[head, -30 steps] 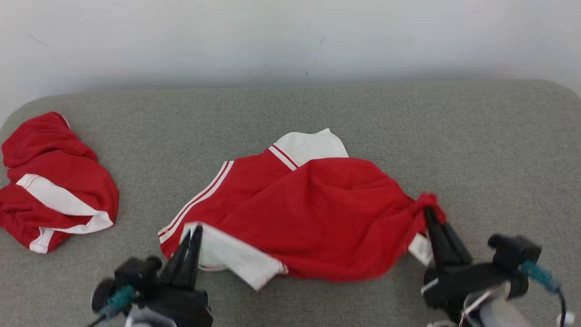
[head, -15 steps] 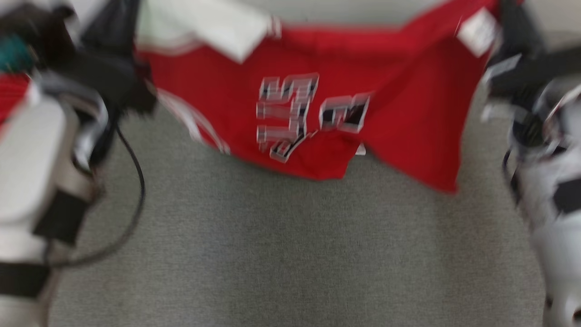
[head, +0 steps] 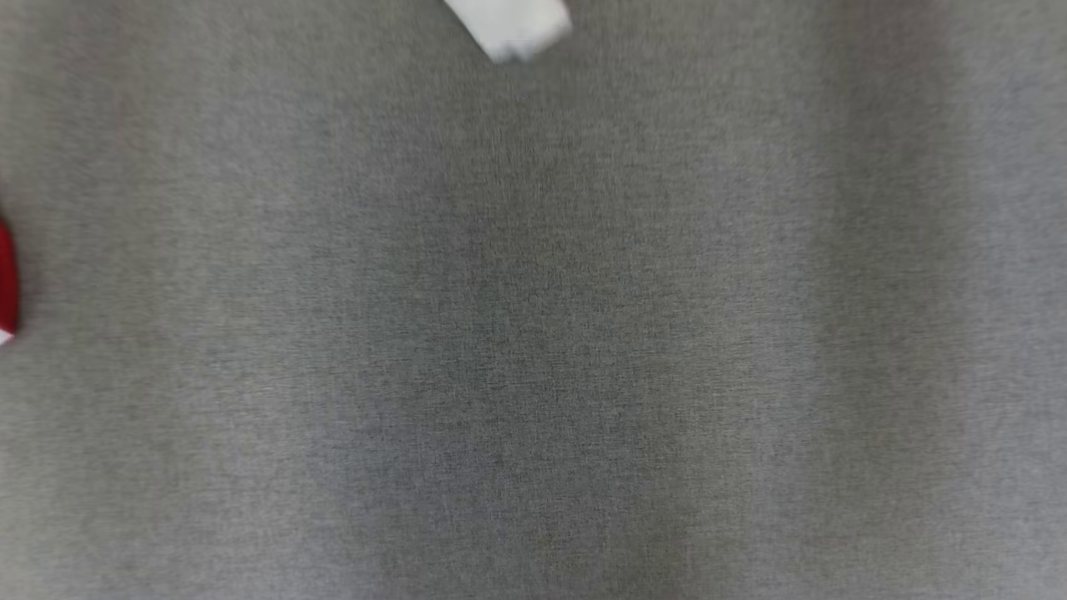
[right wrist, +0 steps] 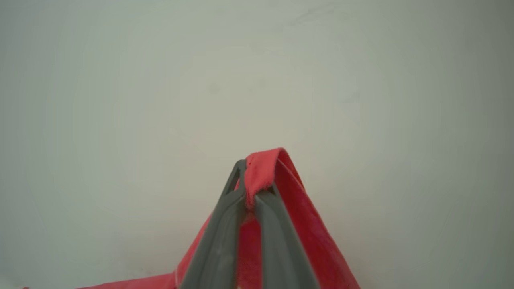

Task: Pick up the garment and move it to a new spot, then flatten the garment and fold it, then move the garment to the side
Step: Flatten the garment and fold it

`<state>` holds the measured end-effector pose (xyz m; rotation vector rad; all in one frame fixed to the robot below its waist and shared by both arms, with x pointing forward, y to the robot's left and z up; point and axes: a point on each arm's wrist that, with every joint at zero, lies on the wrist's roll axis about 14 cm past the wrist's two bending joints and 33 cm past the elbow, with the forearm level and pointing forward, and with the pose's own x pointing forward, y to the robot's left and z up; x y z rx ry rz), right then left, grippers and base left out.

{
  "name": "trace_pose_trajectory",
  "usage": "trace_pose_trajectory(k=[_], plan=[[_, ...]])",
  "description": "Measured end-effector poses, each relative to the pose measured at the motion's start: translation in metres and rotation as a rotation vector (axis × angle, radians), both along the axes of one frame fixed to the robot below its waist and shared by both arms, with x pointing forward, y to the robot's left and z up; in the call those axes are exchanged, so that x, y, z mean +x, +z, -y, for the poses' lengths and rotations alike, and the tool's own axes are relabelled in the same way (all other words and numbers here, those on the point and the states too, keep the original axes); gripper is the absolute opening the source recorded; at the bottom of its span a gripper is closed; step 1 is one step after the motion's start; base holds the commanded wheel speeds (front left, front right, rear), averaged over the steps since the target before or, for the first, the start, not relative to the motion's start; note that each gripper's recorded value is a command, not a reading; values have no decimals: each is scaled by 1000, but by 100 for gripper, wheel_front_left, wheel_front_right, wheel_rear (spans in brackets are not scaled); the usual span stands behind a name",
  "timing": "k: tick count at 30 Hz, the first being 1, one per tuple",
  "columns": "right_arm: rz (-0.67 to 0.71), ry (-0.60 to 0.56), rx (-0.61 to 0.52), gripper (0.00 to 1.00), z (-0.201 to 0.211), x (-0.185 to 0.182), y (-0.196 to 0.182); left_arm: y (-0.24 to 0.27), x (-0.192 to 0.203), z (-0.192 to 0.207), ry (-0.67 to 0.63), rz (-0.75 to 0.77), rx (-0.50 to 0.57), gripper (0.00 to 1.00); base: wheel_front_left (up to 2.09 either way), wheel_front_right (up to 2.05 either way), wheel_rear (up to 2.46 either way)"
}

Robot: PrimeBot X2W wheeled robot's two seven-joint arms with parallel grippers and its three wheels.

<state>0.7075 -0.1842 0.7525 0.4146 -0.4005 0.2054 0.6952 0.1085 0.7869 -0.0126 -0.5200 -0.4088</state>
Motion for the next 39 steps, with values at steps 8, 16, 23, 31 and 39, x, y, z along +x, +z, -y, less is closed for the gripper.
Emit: trace_pose_trajectory(k=[8,16,23,31,39], plan=[[-24,-56,-45,0,1,43,-26,-13,41,8,20,2,23,0,0,0,0],[-62,-73,-50,0,-3,64,-48,-20,54,15,34,-4,69,0,0,0,0],[-97,-72,-57,0,-6,72,-67,-38,64,12,31,-30,45,0,0,0,0],[-182,-32,-37,0,-20,63,-119,-90,60,-4,21,-100,-36,0,0,0,0],[-287,52,-5,0,-37,0,-190,-147,9,-28,12,-200,-139,0,0,0,0]])
